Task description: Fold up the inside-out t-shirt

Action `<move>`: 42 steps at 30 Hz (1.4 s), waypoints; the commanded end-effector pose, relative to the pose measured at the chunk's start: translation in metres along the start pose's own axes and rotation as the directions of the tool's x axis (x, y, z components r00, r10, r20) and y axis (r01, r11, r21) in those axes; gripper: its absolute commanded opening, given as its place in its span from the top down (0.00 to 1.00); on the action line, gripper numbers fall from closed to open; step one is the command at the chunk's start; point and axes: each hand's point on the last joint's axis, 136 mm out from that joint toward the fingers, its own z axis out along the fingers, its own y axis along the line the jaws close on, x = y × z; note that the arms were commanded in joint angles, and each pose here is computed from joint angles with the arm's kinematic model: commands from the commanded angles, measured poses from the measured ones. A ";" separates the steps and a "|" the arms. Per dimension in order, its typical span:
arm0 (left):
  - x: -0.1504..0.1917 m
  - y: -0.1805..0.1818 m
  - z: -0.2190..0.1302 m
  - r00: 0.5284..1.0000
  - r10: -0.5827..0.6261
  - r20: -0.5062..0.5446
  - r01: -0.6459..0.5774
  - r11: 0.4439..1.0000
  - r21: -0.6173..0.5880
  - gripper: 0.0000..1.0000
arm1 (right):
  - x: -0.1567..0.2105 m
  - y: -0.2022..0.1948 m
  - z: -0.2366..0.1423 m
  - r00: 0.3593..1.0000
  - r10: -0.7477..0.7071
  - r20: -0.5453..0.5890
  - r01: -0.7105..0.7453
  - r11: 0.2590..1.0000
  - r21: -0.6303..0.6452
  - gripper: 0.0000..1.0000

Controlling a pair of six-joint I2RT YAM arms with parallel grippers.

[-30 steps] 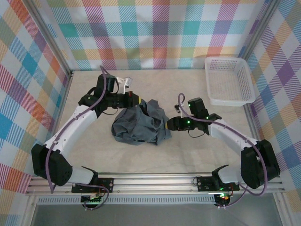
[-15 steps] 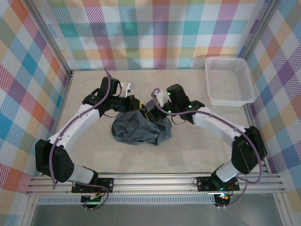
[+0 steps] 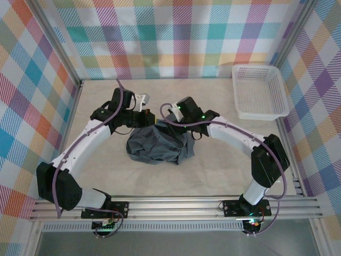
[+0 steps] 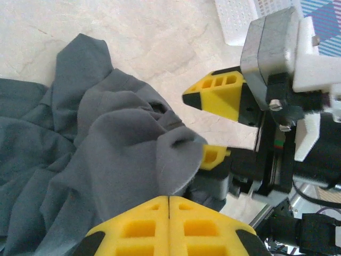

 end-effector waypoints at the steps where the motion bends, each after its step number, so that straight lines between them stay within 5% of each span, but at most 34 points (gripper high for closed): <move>1: -0.010 -0.007 -0.018 0.998 0.050 0.047 -0.049 0.999 -0.017 1.00 | 0.023 -0.012 -0.020 0.995 0.016 -0.096 -0.012 0.999 0.034 0.54; 7: -0.010 0.002 -0.022 0.997 0.051 0.057 -0.047 0.996 -0.074 1.00 | 0.026 0.012 -0.031 0.986 0.037 -0.160 -0.055 0.993 -0.107 0.87; 11: -0.011 0.043 -0.042 0.996 0.023 0.090 0.006 0.952 -0.307 1.00 | -0.006 0.061 -0.064 0.993 0.085 -0.084 -0.111 0.916 -0.386 0.99; 14: -0.011 0.090 -0.077 0.980 -0.043 0.192 0.137 0.849 -0.510 1.00 | -0.040 0.122 -0.103 0.990 0.141 -0.028 -0.120 0.701 -0.703 0.88; 17: -0.006 0.133 -0.121 0.931 -0.067 0.359 0.297 0.710 -0.639 1.00 | -0.069 0.161 -0.142 0.988 0.154 0.012 -0.065 0.484 -0.873 0.59; 19: 0.001 0.153 -0.146 0.889 -0.077 0.452 0.394 0.633 -0.667 0.94 | -0.081 0.156 -0.148 0.982 0.182 0.057 -0.044 0.506 -0.861 0.51; 22: 0.008 0.168 -0.165 0.832 -0.116 0.543 0.503 0.571 -0.648 0.73 | -0.083 0.106 -0.123 0.953 0.292 0.087 -0.152 0.704 -0.694 0.34; 24: 0.004 0.166 -0.164 0.825 -0.130 0.551 0.512 0.585 -0.629 0.61 | -0.068 0.051 -0.098 0.908 0.414 0.063 -0.325 0.791 -0.518 0.30; 28: -0.023 0.118 -0.118 0.863 -0.170 0.476 0.399 0.808 -0.434 0.51 | 0.004 -0.047 -0.056 0.748 0.660 -0.072 -0.663 0.738 -0.128 0.30; 30: -0.031 0.076 -0.083 0.911 -0.134 0.391 0.271 0.907 -0.321 0.46 | 0.028 -0.057 -0.041 0.718 0.684 -0.133 -0.695 0.716 -0.072 0.29; 32: -0.027 0.041 -0.042 0.961 -0.064 0.270 0.141 0.950 -0.278 0.41 | 0.040 -0.053 -0.025 0.722 0.667 -0.183 -0.688 0.721 -0.083 0.27; 37: -0.001 0.048 0.041 0.999 -0.043 -0.003 0.039 0.926 -0.375 0.22 | 0.043 -0.024 0.011 0.690 0.650 -0.318 -0.721 0.657 -0.221 0.24; 42: -0.002 0.092 0.084 0.996 -0.027 -0.083 -0.018 0.861 -0.508 0.12 | 0.029 -0.015 0.024 0.705 0.631 -0.323 -0.708 0.648 -0.281 0.59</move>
